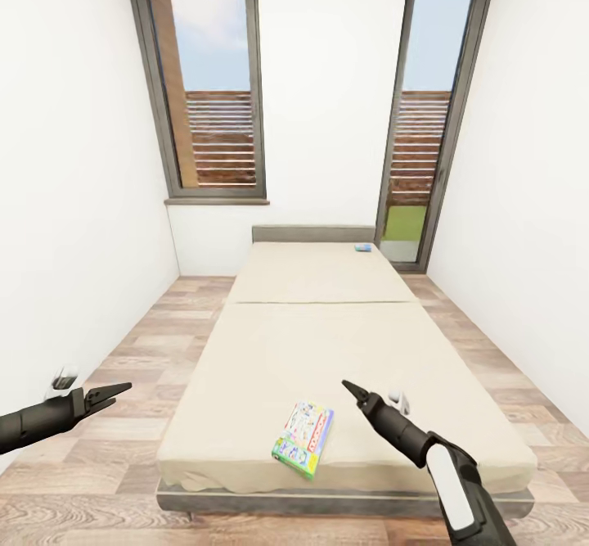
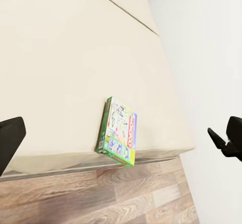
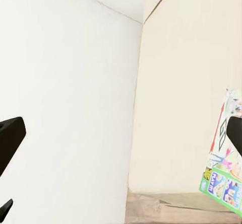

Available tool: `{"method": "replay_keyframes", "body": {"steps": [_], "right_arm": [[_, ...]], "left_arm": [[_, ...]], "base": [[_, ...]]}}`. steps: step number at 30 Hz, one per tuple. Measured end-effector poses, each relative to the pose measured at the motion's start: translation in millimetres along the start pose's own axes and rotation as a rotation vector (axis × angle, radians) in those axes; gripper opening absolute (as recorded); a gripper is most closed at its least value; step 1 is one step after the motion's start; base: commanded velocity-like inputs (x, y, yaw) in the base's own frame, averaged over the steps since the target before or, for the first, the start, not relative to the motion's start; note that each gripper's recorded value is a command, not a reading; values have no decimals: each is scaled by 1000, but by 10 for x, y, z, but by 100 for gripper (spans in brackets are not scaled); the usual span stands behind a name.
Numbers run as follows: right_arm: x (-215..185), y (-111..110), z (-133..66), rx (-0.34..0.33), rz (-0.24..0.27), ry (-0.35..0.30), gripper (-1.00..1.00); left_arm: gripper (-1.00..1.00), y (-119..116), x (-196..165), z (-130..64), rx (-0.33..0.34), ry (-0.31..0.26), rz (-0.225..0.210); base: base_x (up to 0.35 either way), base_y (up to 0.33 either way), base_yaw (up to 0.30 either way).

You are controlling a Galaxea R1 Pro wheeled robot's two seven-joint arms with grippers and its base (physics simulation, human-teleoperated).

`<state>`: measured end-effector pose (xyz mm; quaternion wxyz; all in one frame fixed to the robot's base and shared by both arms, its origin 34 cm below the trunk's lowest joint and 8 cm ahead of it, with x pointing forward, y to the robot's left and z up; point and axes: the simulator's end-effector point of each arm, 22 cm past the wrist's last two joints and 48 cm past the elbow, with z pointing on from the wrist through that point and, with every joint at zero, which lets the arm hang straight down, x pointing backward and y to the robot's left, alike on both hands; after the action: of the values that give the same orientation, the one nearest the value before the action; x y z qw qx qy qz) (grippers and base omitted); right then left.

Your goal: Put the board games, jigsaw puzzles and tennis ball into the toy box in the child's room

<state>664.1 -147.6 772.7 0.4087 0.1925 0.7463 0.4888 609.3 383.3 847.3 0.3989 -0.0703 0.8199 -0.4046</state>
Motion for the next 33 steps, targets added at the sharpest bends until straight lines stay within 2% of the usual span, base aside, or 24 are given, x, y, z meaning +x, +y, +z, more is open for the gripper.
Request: {"method": "replay_keyframes", "body": {"steps": [5,10,18,33], "right_arm": [[130,-174,78,9,48,19,100],[227,-307,125,16,72,31,100],[335,-470,150,21,82,37,100],[510,-746,214,16,116,44,100]], "left_arm": [[100,64,61,25,0,0,0],[100,130,123,50,1,-1,-1],[100,229,232,98,4,-1,-2],[100,430,439,172,5,-1,-2]], "base": [[0,0,0],[-55,9,0],[-177,50,0],[-15,4,0]]}}
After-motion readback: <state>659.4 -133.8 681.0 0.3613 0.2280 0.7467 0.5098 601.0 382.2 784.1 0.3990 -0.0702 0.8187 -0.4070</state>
